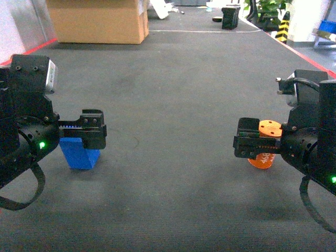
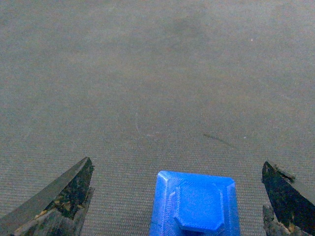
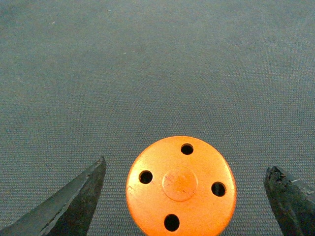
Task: Sort blue parts and orange caps into right shelf containers
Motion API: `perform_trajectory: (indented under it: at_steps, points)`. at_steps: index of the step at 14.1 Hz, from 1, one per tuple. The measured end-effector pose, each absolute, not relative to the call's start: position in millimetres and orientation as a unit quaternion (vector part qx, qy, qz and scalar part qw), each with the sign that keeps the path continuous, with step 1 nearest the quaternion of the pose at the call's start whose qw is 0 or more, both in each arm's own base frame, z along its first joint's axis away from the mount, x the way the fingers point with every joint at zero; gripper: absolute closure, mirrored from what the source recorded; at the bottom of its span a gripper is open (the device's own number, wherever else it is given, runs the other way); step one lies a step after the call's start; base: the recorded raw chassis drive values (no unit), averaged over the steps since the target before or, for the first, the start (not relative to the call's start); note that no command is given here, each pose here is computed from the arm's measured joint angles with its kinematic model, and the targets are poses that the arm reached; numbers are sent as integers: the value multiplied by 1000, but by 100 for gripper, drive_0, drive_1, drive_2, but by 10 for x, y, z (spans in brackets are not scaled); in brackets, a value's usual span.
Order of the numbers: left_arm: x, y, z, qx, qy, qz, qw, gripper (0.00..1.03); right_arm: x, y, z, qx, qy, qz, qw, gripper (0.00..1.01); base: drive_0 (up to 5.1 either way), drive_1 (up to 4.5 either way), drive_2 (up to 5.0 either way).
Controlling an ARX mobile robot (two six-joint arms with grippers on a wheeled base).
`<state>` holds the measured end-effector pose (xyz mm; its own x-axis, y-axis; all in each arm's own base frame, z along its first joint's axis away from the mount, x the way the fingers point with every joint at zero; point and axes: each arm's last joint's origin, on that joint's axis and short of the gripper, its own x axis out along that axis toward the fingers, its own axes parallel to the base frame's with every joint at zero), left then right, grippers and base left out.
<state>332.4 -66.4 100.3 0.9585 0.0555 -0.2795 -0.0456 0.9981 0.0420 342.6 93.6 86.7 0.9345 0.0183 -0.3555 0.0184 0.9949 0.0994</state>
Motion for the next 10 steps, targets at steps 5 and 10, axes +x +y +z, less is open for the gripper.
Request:
perform_trajectory:
  at_steps: [5, 10]
  points:
    - [3351, -658, 688, 15, 191, 20, 981, 5, 3521, 940, 600, 67, 211, -10, 975, 3, 0, 0, 0]
    - [3389, -668, 602, 11, 207, 22, 978, 15, 3603, 948, 564, 57, 198, -35, 978, 24, 0, 0, 0]
